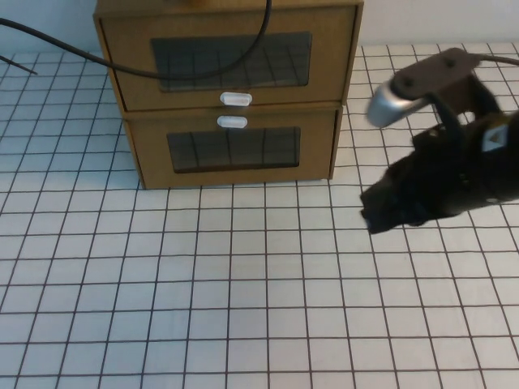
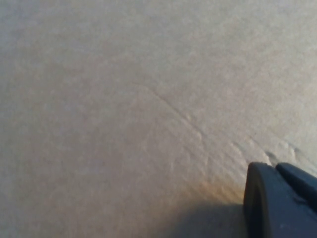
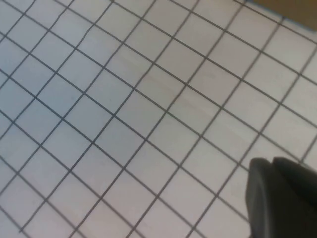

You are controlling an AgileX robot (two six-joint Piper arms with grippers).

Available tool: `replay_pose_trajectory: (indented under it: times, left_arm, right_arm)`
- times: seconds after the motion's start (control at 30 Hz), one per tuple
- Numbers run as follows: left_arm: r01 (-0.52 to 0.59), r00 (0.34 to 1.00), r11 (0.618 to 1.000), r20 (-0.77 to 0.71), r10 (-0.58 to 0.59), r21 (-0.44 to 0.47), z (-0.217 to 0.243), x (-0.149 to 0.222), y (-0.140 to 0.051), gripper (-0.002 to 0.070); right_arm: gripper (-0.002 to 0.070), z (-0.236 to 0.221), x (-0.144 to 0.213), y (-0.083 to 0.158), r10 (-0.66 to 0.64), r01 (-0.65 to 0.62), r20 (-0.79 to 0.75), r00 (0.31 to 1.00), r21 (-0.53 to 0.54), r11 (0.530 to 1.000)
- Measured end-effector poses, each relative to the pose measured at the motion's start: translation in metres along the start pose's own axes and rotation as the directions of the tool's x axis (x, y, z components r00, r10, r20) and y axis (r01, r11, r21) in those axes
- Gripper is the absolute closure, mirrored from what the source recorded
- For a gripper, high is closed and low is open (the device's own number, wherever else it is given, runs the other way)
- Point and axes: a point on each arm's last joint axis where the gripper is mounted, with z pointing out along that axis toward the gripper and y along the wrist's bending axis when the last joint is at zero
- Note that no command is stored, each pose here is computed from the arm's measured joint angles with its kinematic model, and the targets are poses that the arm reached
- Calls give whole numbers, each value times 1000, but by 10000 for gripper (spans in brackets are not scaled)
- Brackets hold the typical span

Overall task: Open the shoe box
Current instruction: 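Pull the top drawer of the cardboard box fully open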

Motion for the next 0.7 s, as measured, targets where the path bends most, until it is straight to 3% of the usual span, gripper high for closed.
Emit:
replay_pose_trajectory:
  times: [0.13,0.2,0.27,0.43,0.6,0.7]
  left_arm:
    - [5,1000,1000,-2,-5,1,0,0,0,677]
    - [8,1000,1000,-3,-8,4,0,0,0,677]
    - [9,1000,1000,-2,-9,5,0,0,0,677]
    - [10,1000,1000,-4,-10,9,0,0,-1,677]
    - [11,1000,1000,-3,-11,10,0,0,-1,677]
    - [11,1000,1000,-4,-11,10,0,0,-1,677]
  right_arm:
    - [689,25,-26,30,-189,188,10,982,58,980]
    - [689,38,-35,43,-299,293,32,954,118,949]
    - [689,51,-41,52,-403,386,57,914,190,903]
    - [689,76,-51,69,-663,590,80,744,387,709]
    - [669,100,-58,76,-782,663,100,615,470,582]
    - [600,113,-59,77,-828,694,93,552,499,519]
